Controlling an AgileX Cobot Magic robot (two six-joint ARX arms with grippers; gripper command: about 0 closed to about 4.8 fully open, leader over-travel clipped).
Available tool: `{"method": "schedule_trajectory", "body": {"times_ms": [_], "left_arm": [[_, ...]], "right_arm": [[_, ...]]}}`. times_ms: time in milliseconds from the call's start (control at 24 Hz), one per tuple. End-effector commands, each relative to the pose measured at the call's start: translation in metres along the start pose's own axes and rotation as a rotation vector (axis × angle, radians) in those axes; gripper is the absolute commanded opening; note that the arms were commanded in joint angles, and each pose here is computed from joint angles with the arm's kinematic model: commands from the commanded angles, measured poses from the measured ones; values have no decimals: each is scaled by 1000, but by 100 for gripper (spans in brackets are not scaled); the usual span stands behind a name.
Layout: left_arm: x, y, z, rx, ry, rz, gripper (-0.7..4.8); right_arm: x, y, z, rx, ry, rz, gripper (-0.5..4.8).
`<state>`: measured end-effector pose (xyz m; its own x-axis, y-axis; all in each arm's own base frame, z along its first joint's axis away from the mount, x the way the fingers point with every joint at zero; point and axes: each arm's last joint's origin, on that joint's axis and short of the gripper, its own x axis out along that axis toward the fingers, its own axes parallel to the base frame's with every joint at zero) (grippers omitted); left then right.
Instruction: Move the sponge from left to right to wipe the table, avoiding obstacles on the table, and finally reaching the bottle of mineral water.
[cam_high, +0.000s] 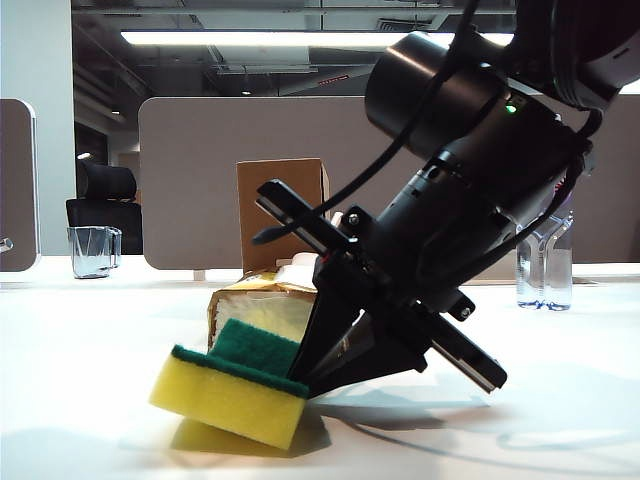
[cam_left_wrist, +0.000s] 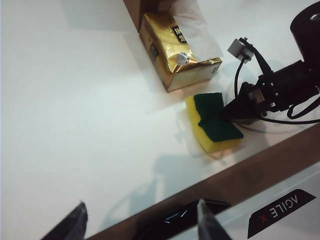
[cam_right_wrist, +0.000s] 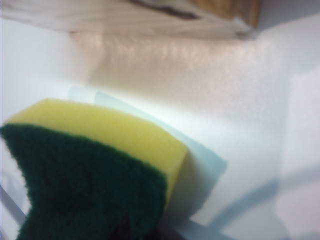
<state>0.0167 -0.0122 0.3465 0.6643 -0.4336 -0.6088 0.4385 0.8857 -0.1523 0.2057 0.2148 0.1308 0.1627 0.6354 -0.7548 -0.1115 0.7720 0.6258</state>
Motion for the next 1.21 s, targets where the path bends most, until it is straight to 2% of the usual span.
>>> {"method": "schedule_trajectory", "body": {"times_ms": [42, 500, 1209], "left_arm": [[-2, -1, 2, 10, -16, 5, 282], [-2, 0, 2, 9, -14, 8, 282], [-2, -1, 0, 4, 2, 5, 282]], "right_arm": [[4, -17, -11, 29, 56, -143, -6], [1, -25, -16, 9, 124, -214, -6], [-38, -49, 4, 3, 91, -267, -6]]}}
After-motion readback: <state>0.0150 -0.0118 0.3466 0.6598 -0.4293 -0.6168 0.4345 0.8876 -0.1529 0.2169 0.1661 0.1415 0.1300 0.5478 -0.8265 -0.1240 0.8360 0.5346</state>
